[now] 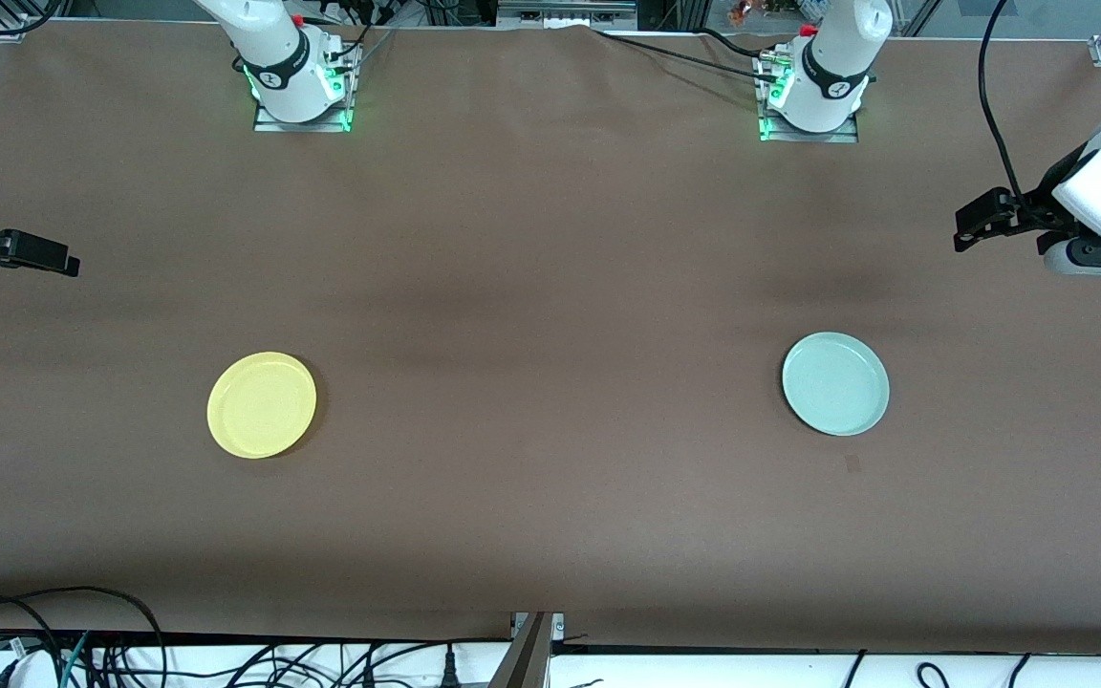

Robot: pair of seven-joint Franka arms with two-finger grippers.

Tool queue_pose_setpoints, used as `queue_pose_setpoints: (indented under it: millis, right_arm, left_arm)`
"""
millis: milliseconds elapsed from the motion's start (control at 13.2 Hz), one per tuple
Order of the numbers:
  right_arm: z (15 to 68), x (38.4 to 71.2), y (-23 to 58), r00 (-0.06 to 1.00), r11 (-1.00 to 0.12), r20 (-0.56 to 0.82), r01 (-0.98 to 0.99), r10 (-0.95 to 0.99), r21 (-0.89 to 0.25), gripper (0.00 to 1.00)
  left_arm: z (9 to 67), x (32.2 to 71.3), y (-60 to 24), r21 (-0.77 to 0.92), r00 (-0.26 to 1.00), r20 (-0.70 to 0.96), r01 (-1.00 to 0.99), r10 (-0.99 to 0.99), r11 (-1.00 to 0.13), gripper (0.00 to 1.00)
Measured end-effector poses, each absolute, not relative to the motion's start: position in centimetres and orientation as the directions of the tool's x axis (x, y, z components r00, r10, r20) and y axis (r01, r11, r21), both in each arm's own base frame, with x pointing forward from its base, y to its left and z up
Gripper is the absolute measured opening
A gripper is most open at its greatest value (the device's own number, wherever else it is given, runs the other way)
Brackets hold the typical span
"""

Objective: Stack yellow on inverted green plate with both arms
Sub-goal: 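Reach the left gripper to the green plate while the right gripper reaches the yellow plate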

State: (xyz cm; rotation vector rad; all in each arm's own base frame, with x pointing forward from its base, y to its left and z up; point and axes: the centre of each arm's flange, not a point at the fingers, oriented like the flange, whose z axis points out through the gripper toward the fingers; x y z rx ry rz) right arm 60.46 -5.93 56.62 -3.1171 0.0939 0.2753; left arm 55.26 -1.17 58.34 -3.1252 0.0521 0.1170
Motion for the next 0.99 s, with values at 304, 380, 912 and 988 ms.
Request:
queue_pose_setpoints:
  millis: [304, 380, 912, 988]
  right_arm:
    - [56.6, 60.5, -5.9, 0.983, -0.998, -0.176, -0.061, -0.059, -0.006, 1.0]
    - [56.6, 60.5, -5.9, 0.983, -0.998, -0.176, -0.061, -0.059, -0.006, 1.0]
    - [56.5, 60.5, -6.2, 0.982, -0.998, -0.177, -0.065, -0.063, -0.005, 1.0]
    - [56.5, 60.5, -6.2, 0.982, -0.998, -0.178, -0.065, -0.063, -0.002, 1.0]
  left_arm:
    - [57.9, 55.3, -1.2, -0.013, 0.995, -0.09, -0.034, -0.033, -0.999, 1.0]
    - [57.7, 55.3, -1.2, -0.013, 0.995, -0.096, -0.034, -0.033, -0.999, 1.0]
    - [48.8, 56.3, 0.0, -0.015, 0.997, -0.077, -0.016, -0.015, -1.0, 1.0]
    - [46.3, 56.5, 0.2, -0.015, 0.998, -0.067, -0.014, -0.013, -1.0, 1.0]
